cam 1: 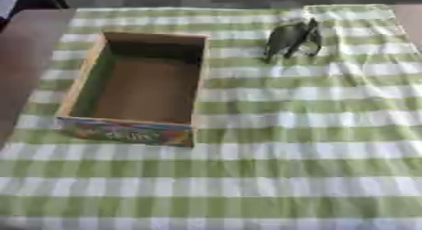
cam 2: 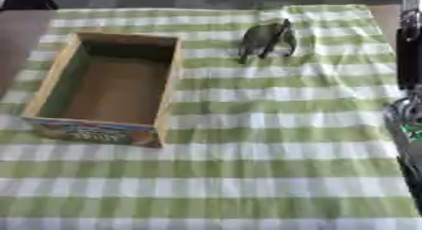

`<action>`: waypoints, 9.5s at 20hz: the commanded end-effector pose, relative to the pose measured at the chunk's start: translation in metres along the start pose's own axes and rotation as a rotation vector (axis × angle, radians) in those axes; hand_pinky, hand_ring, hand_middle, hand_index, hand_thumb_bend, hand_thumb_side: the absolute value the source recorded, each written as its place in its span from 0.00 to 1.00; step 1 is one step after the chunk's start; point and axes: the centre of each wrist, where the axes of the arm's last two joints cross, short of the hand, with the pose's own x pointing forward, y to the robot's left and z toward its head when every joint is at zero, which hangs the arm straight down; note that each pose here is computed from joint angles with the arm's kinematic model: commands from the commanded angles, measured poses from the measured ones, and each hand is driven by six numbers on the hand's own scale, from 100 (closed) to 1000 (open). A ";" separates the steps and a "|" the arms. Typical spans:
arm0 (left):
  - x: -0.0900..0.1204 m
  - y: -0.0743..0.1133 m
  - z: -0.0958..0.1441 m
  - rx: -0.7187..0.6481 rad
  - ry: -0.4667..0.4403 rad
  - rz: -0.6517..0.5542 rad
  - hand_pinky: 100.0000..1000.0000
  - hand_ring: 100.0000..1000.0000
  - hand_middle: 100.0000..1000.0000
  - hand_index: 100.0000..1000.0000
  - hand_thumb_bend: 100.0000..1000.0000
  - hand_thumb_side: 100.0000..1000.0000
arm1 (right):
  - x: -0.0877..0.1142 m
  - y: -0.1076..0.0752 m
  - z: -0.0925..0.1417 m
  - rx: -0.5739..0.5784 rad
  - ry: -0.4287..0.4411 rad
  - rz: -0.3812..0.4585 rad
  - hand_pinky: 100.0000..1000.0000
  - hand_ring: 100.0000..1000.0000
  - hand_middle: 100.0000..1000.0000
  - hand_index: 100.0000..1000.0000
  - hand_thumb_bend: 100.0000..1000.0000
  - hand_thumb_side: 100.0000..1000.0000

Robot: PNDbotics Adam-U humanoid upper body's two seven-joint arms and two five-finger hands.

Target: Pick up objects on the table and place them in the box.

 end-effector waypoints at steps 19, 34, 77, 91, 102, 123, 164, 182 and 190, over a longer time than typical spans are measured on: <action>0.006 -0.001 -0.002 -0.048 -0.012 -0.003 0.25 0.31 0.65 0.51 0.00 0.74 | 0.079 -0.001 -0.105 0.377 -0.401 0.480 0.93 0.93 0.88 0.97 0.03 1.00; 0.006 -0.003 -0.003 -0.069 -0.012 0.004 0.25 0.31 0.65 0.50 0.00 0.73 | 0.046 0.043 -0.140 0.690 -0.470 0.712 0.99 0.99 0.92 1.00 0.19 0.88; 0.005 -0.005 0.000 -0.072 0.003 0.005 0.25 0.31 0.66 0.49 0.00 0.73 | -0.053 0.040 -0.174 1.487 0.057 0.986 1.00 1.00 1.00 1.00 0.49 0.46; 0.005 -0.006 0.001 -0.074 0.004 0.013 0.25 0.31 0.66 0.49 0.00 0.73 | -0.080 0.043 -0.164 1.407 0.127 1.055 0.99 1.00 0.99 1.00 0.44 0.49; 0.005 -0.008 0.000 -0.080 0.002 0.018 0.25 0.31 0.66 0.48 0.00 0.73 | -0.092 0.042 -0.162 1.350 0.197 1.093 0.98 1.00 0.99 1.00 0.38 0.49; 0.003 -0.009 0.001 -0.087 0.006 0.022 0.25 0.31 0.66 0.48 0.00 0.74 | -0.105 0.044 -0.159 1.285 0.235 1.156 0.94 0.97 0.91 1.00 0.00 0.30; 0.005 -0.007 -0.001 -0.097 0.017 0.013 0.26 0.31 0.66 0.48 0.00 0.74 | -0.036 0.045 -0.193 1.121 -0.043 1.101 0.89 0.85 0.58 0.68 0.00 0.31; 0.007 -0.011 -0.006 -0.118 0.012 0.030 0.26 0.32 0.66 0.49 0.00 0.73 | 0.057 0.122 -0.203 1.224 -0.381 0.944 0.89 0.85 0.58 0.68 0.00 0.34; 0.007 -0.013 -0.005 -0.120 0.013 0.039 0.26 0.32 0.66 0.49 0.00 0.73 | 0.080 0.165 -0.188 1.268 -0.475 0.846 0.88 0.84 0.58 0.68 0.00 0.34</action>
